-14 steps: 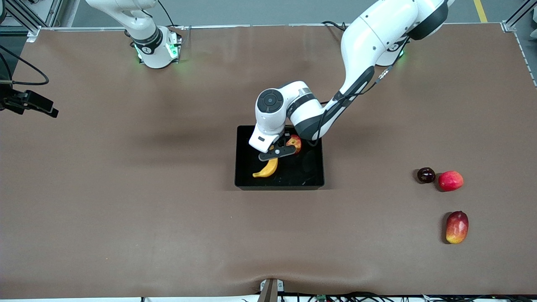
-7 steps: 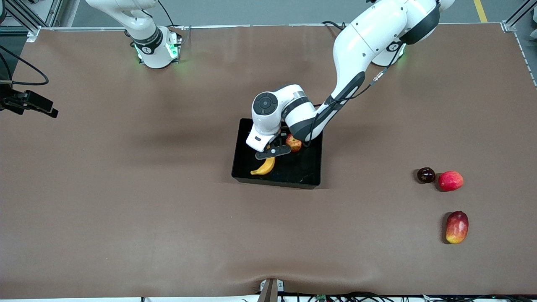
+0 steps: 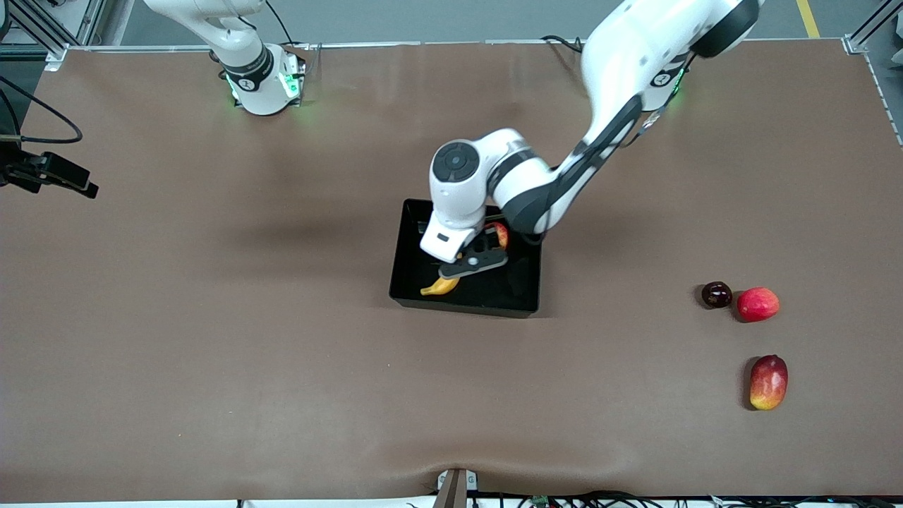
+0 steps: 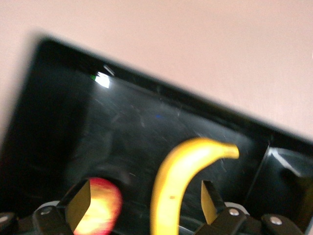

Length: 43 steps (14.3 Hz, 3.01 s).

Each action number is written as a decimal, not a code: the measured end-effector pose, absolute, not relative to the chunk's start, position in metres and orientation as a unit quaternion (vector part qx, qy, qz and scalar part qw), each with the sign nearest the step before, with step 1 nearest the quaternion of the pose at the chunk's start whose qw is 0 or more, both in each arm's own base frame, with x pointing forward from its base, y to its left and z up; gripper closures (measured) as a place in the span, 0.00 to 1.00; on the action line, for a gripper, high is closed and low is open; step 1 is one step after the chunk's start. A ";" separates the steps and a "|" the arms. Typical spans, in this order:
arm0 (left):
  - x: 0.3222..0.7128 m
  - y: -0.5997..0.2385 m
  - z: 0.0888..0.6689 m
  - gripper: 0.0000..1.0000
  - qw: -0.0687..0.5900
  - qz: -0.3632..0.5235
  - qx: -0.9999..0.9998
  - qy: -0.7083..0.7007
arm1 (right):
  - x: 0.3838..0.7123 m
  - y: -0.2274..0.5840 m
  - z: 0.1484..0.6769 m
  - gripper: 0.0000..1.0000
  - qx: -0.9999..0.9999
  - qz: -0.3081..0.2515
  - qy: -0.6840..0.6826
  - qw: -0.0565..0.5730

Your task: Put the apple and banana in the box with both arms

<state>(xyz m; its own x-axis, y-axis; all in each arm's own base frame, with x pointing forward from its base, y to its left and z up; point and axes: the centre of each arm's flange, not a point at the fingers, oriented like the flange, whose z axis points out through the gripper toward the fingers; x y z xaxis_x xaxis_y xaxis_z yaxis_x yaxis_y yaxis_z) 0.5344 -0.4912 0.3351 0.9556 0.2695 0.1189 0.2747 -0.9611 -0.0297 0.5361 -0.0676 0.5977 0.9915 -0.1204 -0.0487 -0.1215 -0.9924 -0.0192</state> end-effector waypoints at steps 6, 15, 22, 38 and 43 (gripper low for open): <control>0.571 -0.355 0.507 0.00 0.054 -0.053 -0.986 -0.147 | 0.536 -0.066 0.598 0.00 -0.998 0.023 0.059 0.011; 0.571 -0.271 0.579 0.00 0.072 -0.053 -0.989 -0.119 | 0.537 -0.066 0.598 0.00 -0.998 0.022 0.059 0.011; 0.557 -0.231 0.615 0.00 0.057 -0.032 -0.993 -0.097 | 0.537 -0.066 0.598 0.00 -0.998 0.022 0.059 0.011; 0.560 -0.045 0.634 0.00 0.034 -0.003 -0.998 -0.044 | 0.536 -0.070 0.598 0.00 -0.998 0.022 0.063 0.011; 0.548 -0.057 0.651 0.00 0.021 -0.016 -0.999 -0.027 | 0.536 -0.071 0.598 0.00 -0.998 0.021 0.063 0.011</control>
